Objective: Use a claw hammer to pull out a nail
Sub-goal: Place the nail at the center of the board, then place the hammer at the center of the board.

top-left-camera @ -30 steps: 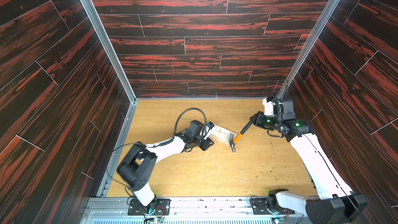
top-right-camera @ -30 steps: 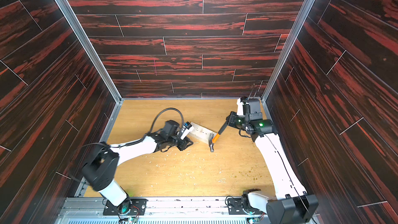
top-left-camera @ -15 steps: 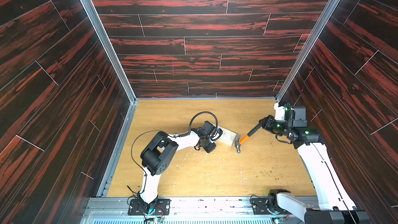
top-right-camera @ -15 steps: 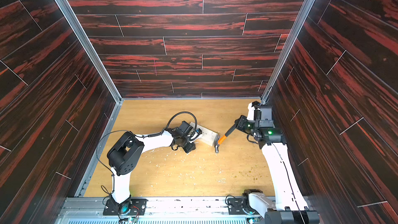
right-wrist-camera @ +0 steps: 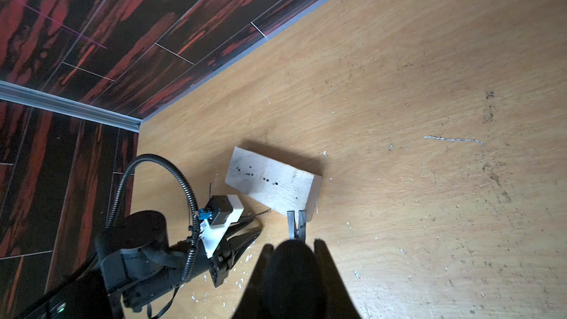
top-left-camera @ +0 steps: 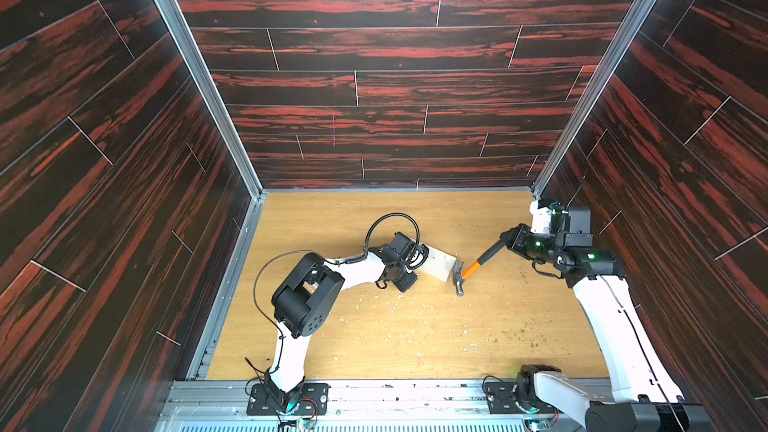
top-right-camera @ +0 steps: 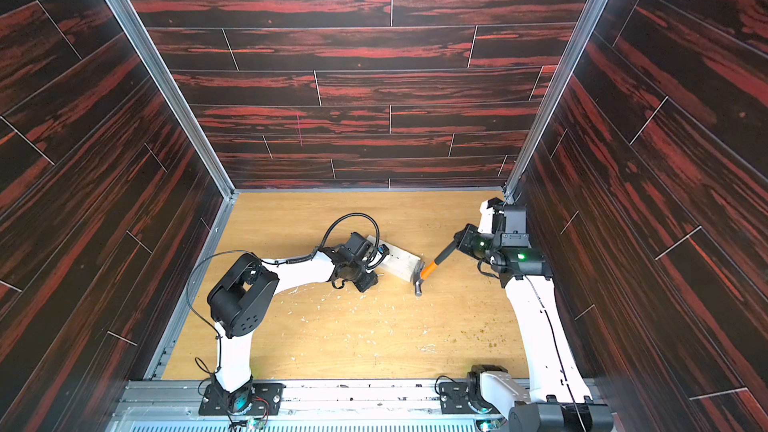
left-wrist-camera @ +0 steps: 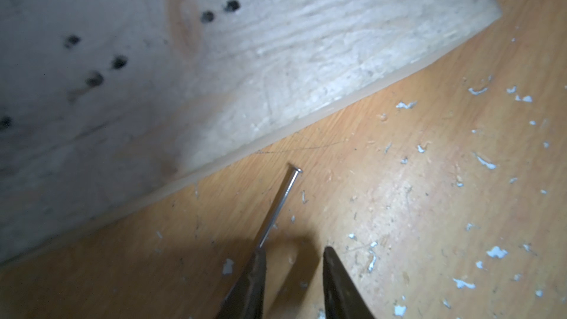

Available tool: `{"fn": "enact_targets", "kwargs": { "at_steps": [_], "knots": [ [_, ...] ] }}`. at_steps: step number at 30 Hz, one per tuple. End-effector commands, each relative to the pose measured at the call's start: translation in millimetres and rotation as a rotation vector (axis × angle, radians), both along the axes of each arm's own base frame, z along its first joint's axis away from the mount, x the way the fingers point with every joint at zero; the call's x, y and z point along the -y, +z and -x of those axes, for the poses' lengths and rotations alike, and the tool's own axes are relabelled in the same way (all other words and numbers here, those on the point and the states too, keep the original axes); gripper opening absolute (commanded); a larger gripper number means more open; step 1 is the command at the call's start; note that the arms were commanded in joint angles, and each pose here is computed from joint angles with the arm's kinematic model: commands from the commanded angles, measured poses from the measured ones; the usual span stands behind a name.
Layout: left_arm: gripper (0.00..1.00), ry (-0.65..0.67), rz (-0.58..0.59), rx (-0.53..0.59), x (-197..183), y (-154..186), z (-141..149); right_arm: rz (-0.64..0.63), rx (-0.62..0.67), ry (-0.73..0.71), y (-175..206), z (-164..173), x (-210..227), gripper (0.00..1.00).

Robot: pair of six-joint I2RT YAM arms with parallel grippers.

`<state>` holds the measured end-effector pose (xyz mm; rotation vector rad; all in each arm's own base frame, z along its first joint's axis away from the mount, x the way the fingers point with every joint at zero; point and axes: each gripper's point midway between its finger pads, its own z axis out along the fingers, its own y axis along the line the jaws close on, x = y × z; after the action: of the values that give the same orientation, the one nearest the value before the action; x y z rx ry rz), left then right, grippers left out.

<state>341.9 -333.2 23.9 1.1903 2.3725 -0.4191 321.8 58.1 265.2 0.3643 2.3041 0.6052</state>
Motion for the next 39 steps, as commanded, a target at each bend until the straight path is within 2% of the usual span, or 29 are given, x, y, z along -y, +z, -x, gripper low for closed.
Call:
{"fn": "enact_targets", "kwargs": {
  "at_steps": [1, 6, 9, 13, 17, 19, 22, 26, 29, 33, 39],
  "knots": [
    [0.36, 0.022, 0.034, 0.045, 0, 21, -5, -0.034, 0.079, -0.002, 21, -3, 1, 0.00],
    [0.37, 0.067, 0.097, 0.075, -2, 39, -8, 0.017, 0.051, -0.073, 8, -2, 21, 0.00],
    [0.40, 0.139, 0.166, 0.107, -11, 58, -15, 0.040, 0.014, -0.112, -8, -3, 32, 0.00],
    [0.60, 0.305, 0.300, 0.155, -43, 95, -31, 0.042, -0.035, -0.150, -31, -4, 44, 0.00],
    [0.88, 0.570, 0.454, 0.214, -106, 130, -49, -0.005, -0.064, -0.169, -48, -6, 51, 0.00],
    [0.96, 0.685, 0.484, 0.264, -138, 144, -52, -0.006, -0.078, -0.186, -56, -5, 56, 0.00],
    [1.00, 0.827, 0.439, 0.371, -182, 159, -48, -0.009, -0.106, -0.216, -68, -2, 64, 0.00],
    [1.00, 1.031, 0.280, 0.459, -238, 164, -42, -0.014, -0.152, -0.267, -86, 6, 74, 0.01],
    [1.00, 1.112, 0.204, 0.472, -263, 161, -37, -0.011, -0.183, -0.313, -98, 15, 84, 0.16],
    [1.00, 1.144, 0.220, 0.475, -272, 162, -33, -0.017, -0.211, -0.349, -110, 25, 91, 0.34],
    [1.00, 1.183, 0.243, 0.483, -282, 165, -30, -0.017, -0.251, -0.401, -125, 38, 104, 0.43]
  ]
}}
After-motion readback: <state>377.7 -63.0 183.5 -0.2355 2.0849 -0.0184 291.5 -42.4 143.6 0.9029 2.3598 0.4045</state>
